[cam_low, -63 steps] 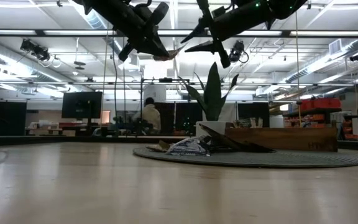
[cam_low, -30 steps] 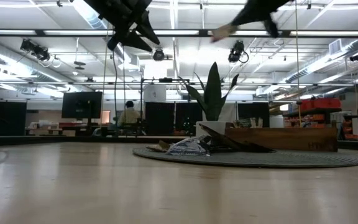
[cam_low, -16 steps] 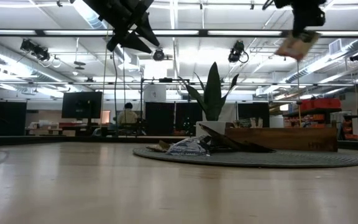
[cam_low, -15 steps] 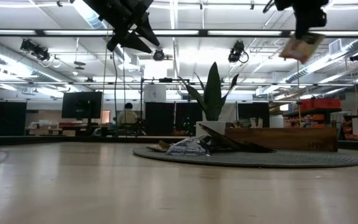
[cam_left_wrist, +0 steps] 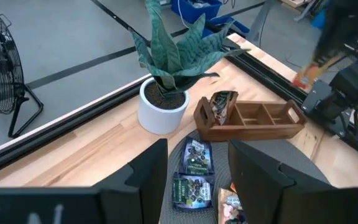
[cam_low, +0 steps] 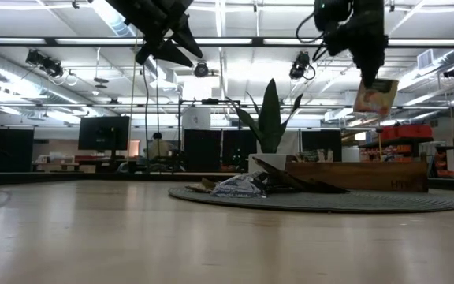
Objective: Pick & Place Tea
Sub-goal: Put the yellow tea bag into the wooden organizer
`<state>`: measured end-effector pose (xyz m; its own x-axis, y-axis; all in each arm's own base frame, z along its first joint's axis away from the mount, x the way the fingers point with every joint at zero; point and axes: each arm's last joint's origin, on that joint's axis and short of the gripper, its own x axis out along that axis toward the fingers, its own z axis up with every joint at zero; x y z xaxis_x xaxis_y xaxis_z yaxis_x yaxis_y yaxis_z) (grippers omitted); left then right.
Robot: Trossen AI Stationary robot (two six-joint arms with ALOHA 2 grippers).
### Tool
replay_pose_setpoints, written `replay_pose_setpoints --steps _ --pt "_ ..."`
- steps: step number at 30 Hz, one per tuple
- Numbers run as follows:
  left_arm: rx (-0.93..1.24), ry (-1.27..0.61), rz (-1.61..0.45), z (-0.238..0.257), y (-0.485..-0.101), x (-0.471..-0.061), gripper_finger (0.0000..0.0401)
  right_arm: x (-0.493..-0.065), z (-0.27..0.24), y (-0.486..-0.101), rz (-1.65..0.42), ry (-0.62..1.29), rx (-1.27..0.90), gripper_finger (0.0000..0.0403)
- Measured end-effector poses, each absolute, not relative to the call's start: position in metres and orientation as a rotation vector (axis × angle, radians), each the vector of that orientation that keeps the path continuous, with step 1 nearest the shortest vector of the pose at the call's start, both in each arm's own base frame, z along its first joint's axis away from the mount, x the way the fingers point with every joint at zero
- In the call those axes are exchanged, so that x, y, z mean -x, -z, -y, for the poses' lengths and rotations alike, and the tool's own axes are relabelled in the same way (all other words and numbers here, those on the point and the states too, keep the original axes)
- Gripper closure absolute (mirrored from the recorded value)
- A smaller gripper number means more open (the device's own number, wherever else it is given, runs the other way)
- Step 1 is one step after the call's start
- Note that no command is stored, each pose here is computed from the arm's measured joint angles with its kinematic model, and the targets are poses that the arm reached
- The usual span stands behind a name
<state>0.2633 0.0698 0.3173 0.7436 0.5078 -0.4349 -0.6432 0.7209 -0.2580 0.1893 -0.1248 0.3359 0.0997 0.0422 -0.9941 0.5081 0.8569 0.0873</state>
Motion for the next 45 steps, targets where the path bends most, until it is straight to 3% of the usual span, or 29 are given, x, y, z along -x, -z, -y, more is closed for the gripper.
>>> replay_pose_setpoints --steps 10,27,45 --pt "0.418 -0.647 -0.439 -0.062 -0.31 -0.261 0.0227 -0.181 0.144 -0.32 -1.371 0.323 -0.588 0.0403" --pt "0.422 -0.659 -0.427 -0.064 -0.31 -0.26 0.0227 -0.157 0.134 -0.235 -1.415 0.38 -0.645 0.0403" --pt "0.424 -0.658 -0.422 -0.064 -0.311 -0.261 0.0227 -0.155 0.134 -0.228 -1.446 0.399 -0.594 0.0403"
